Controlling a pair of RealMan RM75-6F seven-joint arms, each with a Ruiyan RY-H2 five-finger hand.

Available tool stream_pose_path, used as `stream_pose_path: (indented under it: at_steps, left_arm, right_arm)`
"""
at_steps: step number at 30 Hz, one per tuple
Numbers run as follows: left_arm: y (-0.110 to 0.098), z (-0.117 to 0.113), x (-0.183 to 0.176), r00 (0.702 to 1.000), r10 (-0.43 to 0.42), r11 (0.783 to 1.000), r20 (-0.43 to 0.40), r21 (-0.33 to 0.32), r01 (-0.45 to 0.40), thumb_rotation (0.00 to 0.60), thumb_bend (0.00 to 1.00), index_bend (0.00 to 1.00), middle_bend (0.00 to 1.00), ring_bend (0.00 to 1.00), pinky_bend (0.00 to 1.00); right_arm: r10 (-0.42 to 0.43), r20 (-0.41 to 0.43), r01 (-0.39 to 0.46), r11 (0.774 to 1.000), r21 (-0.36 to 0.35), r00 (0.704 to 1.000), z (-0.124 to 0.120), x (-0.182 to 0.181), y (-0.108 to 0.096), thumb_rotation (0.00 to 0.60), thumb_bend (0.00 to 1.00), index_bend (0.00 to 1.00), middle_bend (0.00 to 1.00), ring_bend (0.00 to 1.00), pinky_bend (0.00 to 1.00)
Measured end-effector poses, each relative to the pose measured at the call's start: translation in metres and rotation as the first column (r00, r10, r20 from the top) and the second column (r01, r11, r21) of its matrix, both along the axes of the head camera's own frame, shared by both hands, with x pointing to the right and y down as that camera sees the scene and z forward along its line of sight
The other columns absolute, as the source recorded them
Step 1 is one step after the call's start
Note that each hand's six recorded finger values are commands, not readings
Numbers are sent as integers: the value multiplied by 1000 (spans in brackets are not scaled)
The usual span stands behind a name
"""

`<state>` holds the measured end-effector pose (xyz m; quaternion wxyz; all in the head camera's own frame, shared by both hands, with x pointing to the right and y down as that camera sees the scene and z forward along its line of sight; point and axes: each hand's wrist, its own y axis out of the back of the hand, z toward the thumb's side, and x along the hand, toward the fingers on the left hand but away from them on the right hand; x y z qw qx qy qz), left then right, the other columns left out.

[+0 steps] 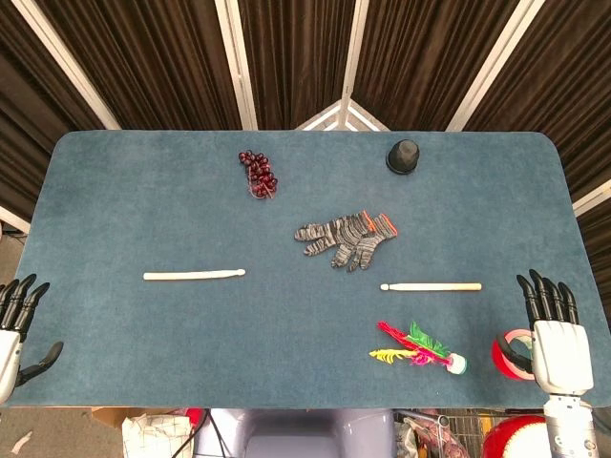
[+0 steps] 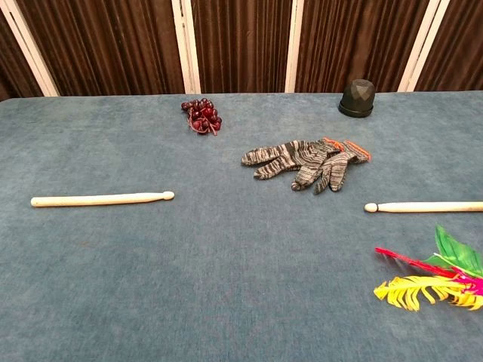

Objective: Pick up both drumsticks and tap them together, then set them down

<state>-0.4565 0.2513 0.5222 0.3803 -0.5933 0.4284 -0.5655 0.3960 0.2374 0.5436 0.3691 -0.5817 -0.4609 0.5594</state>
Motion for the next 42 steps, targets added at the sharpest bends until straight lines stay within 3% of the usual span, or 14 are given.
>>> stream_pose_path:
  at_steps: [13,30,36,42]
  left_arm:
    - [-2,-5,-4,1000,-7,1000,-20,25,8,600,361,108,54,0,0]
    - [-8,-4,-9,999,-27,999,-21,36,27,600,361,145,110,0,0]
    - [-13,-3,-11,999,-33,998,-30,54,35,600,361,140,114,0,0]
    - [-14,-2,-11,999,-32,998,-23,53,33,600,361,140,119,0,0]
  right_arm:
    - [-4,21,4,1000,-15,1000,6,-4,0,600,263,129,73,77,57]
    - [-1,79,3,1000,-31,997,16,-12,2,600,263,229,185,128,57]
    - [11,105,-6,999,-42,994,28,-20,-9,600,263,259,212,140,55]
    - [-29,79,38,994,-105,996,51,-38,-33,600,263,281,243,152,46]
